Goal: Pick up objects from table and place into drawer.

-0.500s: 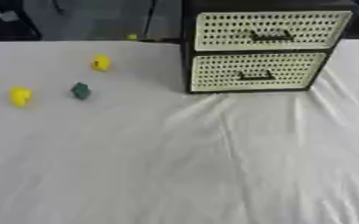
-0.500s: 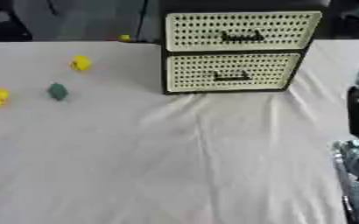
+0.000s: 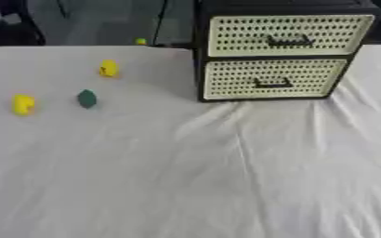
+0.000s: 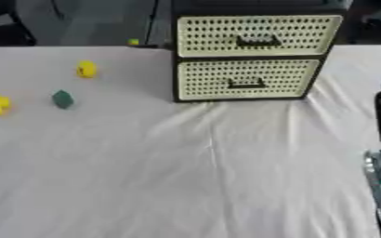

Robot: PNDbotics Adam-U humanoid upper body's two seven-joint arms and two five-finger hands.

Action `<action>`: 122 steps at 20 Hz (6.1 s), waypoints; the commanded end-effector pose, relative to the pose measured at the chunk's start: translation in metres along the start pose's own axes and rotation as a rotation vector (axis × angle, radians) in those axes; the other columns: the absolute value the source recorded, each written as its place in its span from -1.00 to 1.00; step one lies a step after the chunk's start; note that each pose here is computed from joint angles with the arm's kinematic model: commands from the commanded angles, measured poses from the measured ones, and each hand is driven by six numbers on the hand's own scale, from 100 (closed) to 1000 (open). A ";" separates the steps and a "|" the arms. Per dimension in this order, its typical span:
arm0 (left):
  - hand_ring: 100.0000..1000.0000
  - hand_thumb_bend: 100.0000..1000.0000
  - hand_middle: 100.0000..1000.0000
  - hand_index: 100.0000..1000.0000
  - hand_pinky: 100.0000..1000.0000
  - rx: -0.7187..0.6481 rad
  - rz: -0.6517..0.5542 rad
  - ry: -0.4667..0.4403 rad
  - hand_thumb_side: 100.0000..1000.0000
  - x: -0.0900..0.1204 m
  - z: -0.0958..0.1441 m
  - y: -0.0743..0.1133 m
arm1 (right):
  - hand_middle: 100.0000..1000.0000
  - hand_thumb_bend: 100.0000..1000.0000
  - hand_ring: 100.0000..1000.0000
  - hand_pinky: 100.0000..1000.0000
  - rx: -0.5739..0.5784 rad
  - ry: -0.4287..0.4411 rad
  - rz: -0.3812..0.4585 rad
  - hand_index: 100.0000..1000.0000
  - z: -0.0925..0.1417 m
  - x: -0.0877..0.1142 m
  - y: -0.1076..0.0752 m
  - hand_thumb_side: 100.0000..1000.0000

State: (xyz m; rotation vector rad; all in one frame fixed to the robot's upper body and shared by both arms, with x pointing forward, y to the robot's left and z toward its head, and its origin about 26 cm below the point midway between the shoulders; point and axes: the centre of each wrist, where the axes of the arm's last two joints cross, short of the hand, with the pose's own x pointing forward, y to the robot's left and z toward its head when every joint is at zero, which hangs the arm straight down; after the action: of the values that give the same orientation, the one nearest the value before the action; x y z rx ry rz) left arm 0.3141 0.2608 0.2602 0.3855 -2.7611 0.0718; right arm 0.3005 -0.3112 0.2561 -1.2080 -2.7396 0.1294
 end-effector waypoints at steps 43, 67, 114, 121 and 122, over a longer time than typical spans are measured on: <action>0.22 -1.00 0.56 0.60 -0.05 -0.065 0.048 0.020 0.87 0.004 0.003 -0.010 | -1.00 -0.46 -1.00 -0.92 1.434 0.173 0.440 0.79 -0.123 0.001 0.015 -0.74; 0.22 -1.00 0.54 0.60 -0.07 -0.078 0.069 0.024 0.88 0.005 0.004 -0.015 | -1.00 -0.40 -1.00 -0.93 1.360 0.319 0.566 0.93 -0.124 -0.045 0.028 -0.76; 0.22 -1.00 0.54 0.60 -0.08 -0.080 0.079 0.035 0.89 0.006 0.003 -0.018 | -1.00 -0.56 -1.00 -0.91 1.407 0.311 0.742 0.44 -0.106 -0.016 0.008 -0.74; 0.22 -1.00 0.54 0.60 -0.08 -0.076 0.080 0.035 0.89 0.006 0.002 -0.018 | -1.00 -0.53 -1.00 -0.90 1.465 0.284 0.647 0.43 -0.095 0.006 0.001 -0.74; 0.22 -1.00 0.54 0.60 -0.08 -0.075 0.080 0.035 0.89 0.006 0.002 -0.018 | -1.00 -0.53 -1.00 -0.90 1.463 0.276 0.640 0.43 -0.094 0.010 -0.001 -0.74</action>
State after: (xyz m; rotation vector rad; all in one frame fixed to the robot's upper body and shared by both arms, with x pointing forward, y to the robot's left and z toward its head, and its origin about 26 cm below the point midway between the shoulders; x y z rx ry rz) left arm 0.3152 0.2429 0.2529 0.2584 -2.7080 -0.0080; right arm 0.3202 -0.3052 0.3380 -1.2184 -1.1741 1.4890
